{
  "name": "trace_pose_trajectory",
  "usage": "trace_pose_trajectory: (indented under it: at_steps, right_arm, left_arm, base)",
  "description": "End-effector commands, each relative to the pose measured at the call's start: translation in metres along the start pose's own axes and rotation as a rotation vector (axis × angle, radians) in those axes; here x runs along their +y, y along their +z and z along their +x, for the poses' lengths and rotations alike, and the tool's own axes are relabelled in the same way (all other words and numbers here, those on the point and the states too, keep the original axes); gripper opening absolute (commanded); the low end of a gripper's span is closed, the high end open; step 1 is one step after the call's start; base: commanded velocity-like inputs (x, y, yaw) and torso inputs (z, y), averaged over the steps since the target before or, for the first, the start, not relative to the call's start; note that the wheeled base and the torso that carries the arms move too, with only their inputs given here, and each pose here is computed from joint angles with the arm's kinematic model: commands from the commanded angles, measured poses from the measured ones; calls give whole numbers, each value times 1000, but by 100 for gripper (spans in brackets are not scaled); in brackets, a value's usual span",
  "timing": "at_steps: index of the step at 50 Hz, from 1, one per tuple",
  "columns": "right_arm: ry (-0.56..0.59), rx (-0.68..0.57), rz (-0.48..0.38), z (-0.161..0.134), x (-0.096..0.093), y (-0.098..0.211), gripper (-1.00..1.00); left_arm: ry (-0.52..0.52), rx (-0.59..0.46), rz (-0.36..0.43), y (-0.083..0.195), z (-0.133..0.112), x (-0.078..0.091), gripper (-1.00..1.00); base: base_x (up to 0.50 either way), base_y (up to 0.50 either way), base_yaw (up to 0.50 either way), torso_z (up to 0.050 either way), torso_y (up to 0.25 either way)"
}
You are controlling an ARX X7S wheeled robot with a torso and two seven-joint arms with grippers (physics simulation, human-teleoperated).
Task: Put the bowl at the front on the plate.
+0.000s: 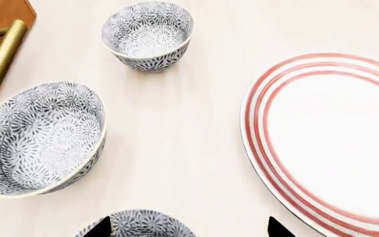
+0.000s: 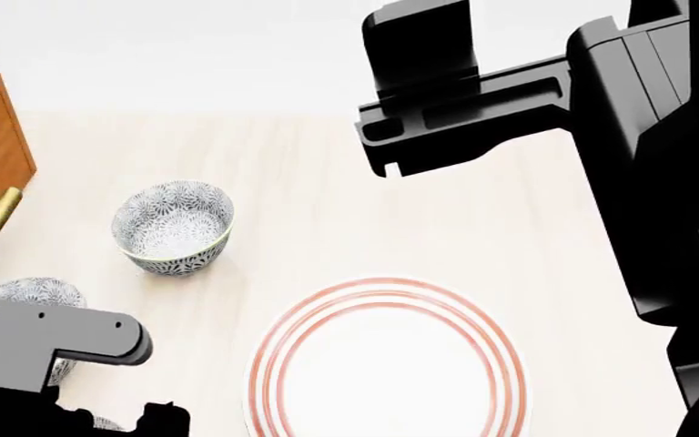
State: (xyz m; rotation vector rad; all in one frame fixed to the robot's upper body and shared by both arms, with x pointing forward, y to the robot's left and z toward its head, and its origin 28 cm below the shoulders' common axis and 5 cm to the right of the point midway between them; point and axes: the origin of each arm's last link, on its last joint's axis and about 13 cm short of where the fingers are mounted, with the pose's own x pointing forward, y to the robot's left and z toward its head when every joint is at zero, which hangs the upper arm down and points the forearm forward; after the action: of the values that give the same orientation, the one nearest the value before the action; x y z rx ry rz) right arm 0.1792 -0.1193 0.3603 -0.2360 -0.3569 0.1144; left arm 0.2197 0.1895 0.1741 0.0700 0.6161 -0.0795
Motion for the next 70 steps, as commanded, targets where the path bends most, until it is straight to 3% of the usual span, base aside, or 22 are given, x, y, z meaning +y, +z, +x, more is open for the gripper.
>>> trace_pose_trajectory:
  at_steps: [1, 17, 36, 60, 61, 66, 70]
  right_arm:
    - [-3, 3, -6, 0, 0, 0, 100]
    - [-6, 3, -7, -1, 0, -1, 100]
    - [-12, 0, -6, -3, -1, -1, 100]
    - [-15, -1, -6, -5, 0, -2, 100]
    - [-15, -1, -6, -5, 0, -2, 100]
    - [-16, 1, -4, -5, 0, -3, 100]
    - [-14, -3, -3, -5, 0, -3, 100]
  left_arm:
    - [1, 36, 14, -13, 2, 0, 100]
    - [4, 116, 31, -37, 7, 0, 100]
    - [-23, 148, 65, -44, 7, -2, 100]
    - [-17, 224, 45, -55, 11, -2, 100]
    - [2, 239, 41, -56, 13, -2, -100]
    - [-9, 226, 40, -57, 15, -1, -100]
    - [-88, 194, 13, -55, 12, -1, -100]
  base:
    - [0, 0, 0, 0, 0]
    - [0, 0, 0, 0, 0]
    - [0, 0, 0, 0, 0]
    - [0, 0, 0, 0, 0]
    - [0, 0, 0, 0, 0]
    - [0, 0, 0, 0, 0]
    - [3, 0, 0, 0, 0]
